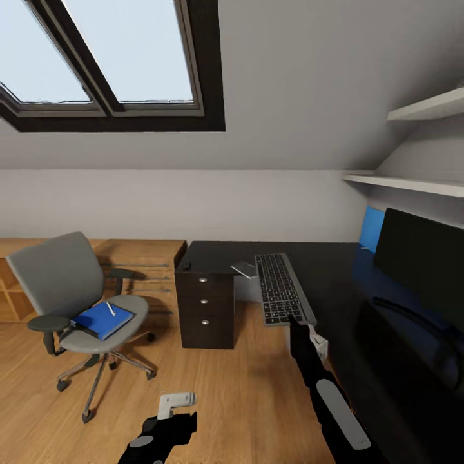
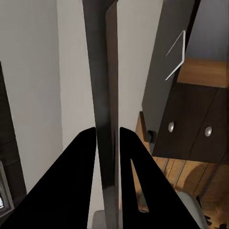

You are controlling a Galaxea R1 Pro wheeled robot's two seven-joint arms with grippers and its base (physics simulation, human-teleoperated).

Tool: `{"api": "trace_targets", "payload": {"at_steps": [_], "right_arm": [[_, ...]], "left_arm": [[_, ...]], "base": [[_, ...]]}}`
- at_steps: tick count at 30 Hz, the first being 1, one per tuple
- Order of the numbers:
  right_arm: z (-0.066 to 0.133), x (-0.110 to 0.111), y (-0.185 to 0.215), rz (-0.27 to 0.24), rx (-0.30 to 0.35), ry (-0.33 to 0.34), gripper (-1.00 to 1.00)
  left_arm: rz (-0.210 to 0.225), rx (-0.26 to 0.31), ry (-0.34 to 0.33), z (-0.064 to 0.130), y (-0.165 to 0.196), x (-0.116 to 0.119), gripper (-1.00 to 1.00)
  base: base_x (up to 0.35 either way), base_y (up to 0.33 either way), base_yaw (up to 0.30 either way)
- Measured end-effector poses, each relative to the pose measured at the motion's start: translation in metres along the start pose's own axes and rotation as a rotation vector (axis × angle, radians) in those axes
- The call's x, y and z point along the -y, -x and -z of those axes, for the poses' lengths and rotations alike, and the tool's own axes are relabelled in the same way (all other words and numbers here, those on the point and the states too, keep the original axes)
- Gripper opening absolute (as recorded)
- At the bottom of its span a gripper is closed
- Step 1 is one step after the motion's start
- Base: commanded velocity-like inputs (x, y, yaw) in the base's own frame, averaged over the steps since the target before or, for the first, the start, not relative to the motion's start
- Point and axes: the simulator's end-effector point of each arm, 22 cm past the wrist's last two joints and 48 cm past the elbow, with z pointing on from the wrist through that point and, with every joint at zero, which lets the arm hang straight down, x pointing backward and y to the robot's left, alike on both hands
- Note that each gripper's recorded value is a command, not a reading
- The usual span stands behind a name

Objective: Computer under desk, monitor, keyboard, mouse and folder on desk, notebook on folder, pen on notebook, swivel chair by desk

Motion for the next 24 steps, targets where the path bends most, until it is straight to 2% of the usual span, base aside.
{"api": "trace_targets", "payload": {"at_steps": [7, 10, 24], "right_arm": [[0.0, -0.009, 0.004, 0.002, 0.001, -0.002, -1.0], [0.001, -0.003, 0.003, 0.002, -0.002, -0.024, -1.0], [0.001, -0.021, 0.007, 0.005, 0.003, -0.031, -1.0]], "left_arm": [[0.0, -0.001, 0.0, 0.008, 0.007, 0.001, 1.0], [0.0, 0.0, 0.0, 0.011, 0.011, 0.001, 1.0], [0.001, -0.002, 0.0, 0.026, 0.024, 0.003, 1.0]], "base": [[-0.268, -0.253, 0.0], [-0.268, -0.253, 0.0], [-0.268, -0.253, 0.0]]}}
